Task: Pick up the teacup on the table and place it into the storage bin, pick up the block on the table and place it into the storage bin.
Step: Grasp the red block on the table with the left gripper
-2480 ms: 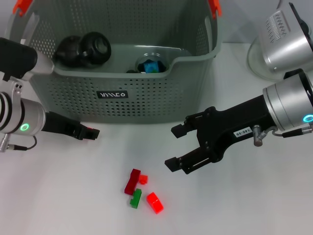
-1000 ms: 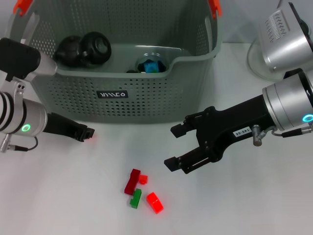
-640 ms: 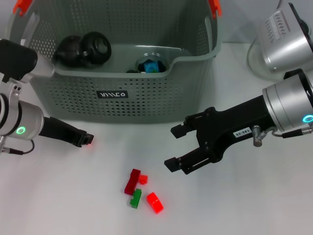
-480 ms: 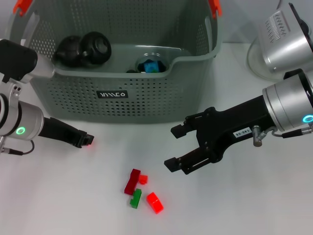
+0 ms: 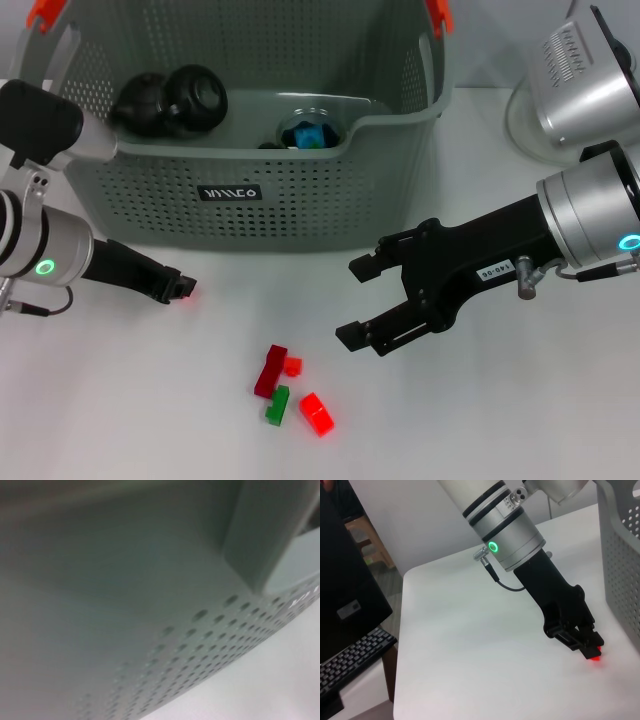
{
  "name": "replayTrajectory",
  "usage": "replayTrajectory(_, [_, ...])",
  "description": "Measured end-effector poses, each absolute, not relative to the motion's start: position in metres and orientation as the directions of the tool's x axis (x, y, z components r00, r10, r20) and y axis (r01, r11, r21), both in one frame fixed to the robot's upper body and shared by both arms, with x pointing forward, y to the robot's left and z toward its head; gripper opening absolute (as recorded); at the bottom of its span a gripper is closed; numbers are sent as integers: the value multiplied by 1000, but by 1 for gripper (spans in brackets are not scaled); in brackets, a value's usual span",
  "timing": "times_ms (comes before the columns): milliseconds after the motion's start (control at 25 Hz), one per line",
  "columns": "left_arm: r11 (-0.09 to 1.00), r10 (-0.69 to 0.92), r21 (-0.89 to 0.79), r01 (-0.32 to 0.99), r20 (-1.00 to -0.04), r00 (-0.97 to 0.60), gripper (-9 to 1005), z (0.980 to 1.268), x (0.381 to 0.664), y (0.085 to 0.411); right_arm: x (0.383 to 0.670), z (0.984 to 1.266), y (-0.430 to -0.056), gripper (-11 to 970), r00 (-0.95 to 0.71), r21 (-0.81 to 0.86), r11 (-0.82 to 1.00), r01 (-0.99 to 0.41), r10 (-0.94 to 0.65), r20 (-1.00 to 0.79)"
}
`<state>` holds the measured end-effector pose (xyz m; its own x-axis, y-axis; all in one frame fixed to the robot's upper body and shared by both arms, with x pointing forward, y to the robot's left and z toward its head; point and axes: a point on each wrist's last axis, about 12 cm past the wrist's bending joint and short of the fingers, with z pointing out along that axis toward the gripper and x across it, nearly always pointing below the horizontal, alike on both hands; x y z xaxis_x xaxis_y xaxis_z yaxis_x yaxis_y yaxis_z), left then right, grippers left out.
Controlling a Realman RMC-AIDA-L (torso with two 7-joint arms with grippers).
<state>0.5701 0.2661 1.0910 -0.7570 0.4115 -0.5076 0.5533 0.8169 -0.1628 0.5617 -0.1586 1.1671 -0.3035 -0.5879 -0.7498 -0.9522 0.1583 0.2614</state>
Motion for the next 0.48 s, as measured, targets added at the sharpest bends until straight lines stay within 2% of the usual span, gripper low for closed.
replayTrajectory(440, [809, 426, -155, 567, -511, -747, 381, 1094, 572, 264, 562, 1168, -159, 916, -303, 259, 160, -953, -586, -752])
replayTrajectory(480, [807, 429, -156, 570, -510, -746, 425, 1094, 572, 263, 562, 1168, -159, 916, -303, 258, 161, -953, -585, -752])
